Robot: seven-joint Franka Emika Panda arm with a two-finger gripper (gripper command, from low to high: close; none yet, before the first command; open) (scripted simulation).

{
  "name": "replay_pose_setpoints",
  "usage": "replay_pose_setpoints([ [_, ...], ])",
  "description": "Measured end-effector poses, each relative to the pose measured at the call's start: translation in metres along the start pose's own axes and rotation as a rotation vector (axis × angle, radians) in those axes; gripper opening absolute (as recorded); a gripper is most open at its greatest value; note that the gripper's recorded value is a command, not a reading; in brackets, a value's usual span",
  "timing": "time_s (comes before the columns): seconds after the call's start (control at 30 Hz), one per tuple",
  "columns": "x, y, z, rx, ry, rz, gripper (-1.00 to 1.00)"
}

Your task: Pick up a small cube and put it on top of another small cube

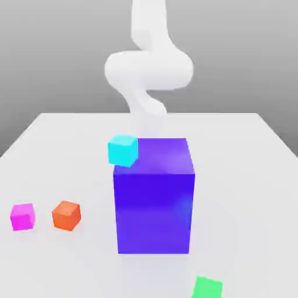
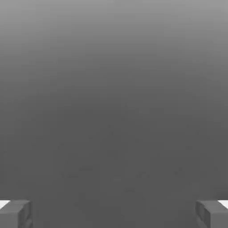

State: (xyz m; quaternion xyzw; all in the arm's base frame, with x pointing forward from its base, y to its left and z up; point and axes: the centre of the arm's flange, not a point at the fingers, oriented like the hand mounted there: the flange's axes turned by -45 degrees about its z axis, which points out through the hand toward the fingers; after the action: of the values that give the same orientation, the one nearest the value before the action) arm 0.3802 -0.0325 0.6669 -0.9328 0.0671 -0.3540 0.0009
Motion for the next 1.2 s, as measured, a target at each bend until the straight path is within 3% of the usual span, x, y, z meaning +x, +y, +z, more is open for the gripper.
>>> replay_pose_setpoints([
  [0.33, -0.079, 0.159, 0.189, -0.210, -0.272, 0.479, 0.00],
  [0.6, -0.226, 0.283, 0.271, -0.383, -0.460, 0.901, 0.00],
  [0.77, -0.335, 0.325, 0.298, -0.476, -0.571, 1.142, 0.00],
  [0.97, -0.391, 0.332, 0.344, -0.493, -0.592, 1.181, 0.00],
  [1.0, -0.395, 0.332, 0.349, -0.493, -0.592, 1.181, -1.00],
  [1.2, -0.397, 0.332, 0.351, -0.493, -0.591, 1.182, -1.00],
])
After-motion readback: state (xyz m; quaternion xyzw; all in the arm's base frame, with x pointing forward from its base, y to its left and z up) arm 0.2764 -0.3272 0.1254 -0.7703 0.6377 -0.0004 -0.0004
